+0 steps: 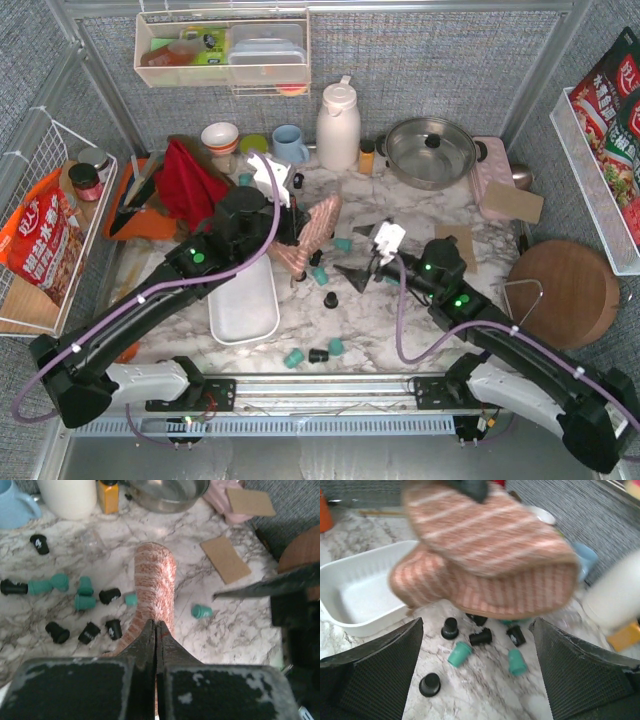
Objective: Mix the coffee capsules in the storage basket
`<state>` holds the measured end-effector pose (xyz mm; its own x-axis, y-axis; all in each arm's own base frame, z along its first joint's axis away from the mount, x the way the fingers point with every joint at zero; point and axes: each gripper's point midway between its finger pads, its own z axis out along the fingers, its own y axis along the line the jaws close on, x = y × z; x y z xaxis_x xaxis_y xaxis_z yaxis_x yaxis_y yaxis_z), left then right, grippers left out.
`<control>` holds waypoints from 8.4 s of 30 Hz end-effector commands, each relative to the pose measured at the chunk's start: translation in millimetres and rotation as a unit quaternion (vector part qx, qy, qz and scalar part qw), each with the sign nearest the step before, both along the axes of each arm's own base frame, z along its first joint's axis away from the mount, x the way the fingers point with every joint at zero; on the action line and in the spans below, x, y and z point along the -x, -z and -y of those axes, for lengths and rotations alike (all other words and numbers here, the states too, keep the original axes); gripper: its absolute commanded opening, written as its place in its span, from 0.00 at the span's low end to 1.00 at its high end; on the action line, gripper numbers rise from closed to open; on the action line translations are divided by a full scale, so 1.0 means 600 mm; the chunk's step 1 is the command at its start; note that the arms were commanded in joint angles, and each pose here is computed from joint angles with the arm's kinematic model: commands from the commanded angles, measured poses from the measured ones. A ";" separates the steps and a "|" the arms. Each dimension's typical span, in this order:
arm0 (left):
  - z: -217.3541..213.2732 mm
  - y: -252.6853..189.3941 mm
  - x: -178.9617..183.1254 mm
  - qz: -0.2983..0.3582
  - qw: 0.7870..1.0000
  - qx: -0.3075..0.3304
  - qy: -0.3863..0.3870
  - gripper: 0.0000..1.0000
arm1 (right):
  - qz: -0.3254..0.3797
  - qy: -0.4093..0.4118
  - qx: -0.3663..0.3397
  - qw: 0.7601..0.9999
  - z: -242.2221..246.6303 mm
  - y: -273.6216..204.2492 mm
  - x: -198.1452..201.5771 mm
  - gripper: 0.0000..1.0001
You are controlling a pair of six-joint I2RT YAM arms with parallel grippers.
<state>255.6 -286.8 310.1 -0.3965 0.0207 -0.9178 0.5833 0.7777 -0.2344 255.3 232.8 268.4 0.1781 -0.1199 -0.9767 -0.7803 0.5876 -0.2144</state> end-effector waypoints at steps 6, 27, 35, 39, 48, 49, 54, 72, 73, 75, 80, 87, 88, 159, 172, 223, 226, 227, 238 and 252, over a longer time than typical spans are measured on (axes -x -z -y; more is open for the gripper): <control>0.063 -0.058 -0.010 0.057 0.993 0.087 0.055 0.00 | 0.141 -0.041 0.027 0.989 -0.109 -0.025 -0.027 0.97; 0.079 -0.034 -0.001 0.033 0.988 0.132 0.067 0.00 | 0.144 0.050 -0.034 0.988 -0.098 -0.045 -0.052 0.98; 0.083 -0.033 0.006 0.027 0.986 0.149 0.074 0.00 | 0.136 0.047 -0.015 0.989 -0.094 -0.025 -0.048 0.54; 0.067 -0.039 -0.001 0.038 0.986 0.155 0.052 0.00 | 0.119 0.050 0.011 0.992 -0.085 -0.014 -0.045 0.31; 0.009 -0.056 -0.018 0.068 0.985 0.159 -0.026 0.51 | 0.058 0.128 0.051 0.989 -0.032 -0.005 -0.059 0.00; -0.006 -0.060 -0.019 0.076 0.984 0.155 -0.041 0.60 | 0.046 0.147 0.060 0.986 -0.019 -0.003 -0.062 0.00; -0.079 -0.070 -0.016 0.105 0.982 0.117 -0.104 0.74 | -0.017 0.287 0.086 0.954 0.089 0.005 -0.061 0.00; -0.191 -0.039 0.032 0.118 0.981 0.043 -0.149 0.77 | -0.218 0.649 -0.031 0.728 0.442 0.068 0.067 0.00; -0.193 -0.039 0.035 0.119 0.981 0.043 -0.148 0.77 | -0.234 0.654 -0.040 0.718 0.444 0.084 0.071 0.00; -0.197 -0.039 0.040 0.120 0.981 0.046 -0.145 0.77 | -0.272 0.668 -0.045 0.691 0.450 0.120 0.080 0.00; -0.210 -0.039 0.053 0.122 0.980 0.056 -0.144 0.77 | -0.369 0.743 -0.046 0.557 0.478 0.222 0.120 0.00; -0.223 -0.041 0.064 0.128 0.978 0.070 -0.147 0.78 | -0.403 0.843 -0.024 0.357 0.545 0.289 0.176 0.05; -0.224 -0.040 0.064 0.128 0.978 0.071 -0.148 0.78 | -0.393 0.855 -0.017 0.338 0.556 0.289 0.179 0.06; -0.367 0.421 0.084 -0.273 0.847 0.032 -0.456 0.50 | -0.392 0.408 0.041 0.824 0.161 0.327 -0.125 0.89; -0.359 0.333 0.063 -0.206 0.883 0.061 -0.417 0.00 | -0.389 0.357 0.052 0.848 0.136 0.281 -0.123 0.90; -0.222 0.144 -0.108 -0.017 0.954 0.155 -0.255 0.00 | -0.272 0.188 -0.017 0.944 -0.138 0.077 -0.140 0.67; -0.216 0.142 -0.105 -0.020 0.955 0.164 -0.247 0.00 | -0.276 0.189 -0.015 0.942 -0.148 0.089 -0.149 0.64; -0.214 0.141 -0.104 -0.019 0.955 0.167 -0.243 0.00 | -0.278 0.190 -0.011 0.942 -0.148 0.094 -0.150 0.55; -0.219 0.131 -0.100 -0.001 0.958 0.158 -0.239 0.76 | -0.304 0.360 0.009 0.882 0.033 0.146 -0.193 0.00; -0.266 0.106 -0.078 0.040 0.955 0.120 -0.269 0.92 | -0.326 0.505 0.056 0.797 0.283 0.254 -0.217 0.00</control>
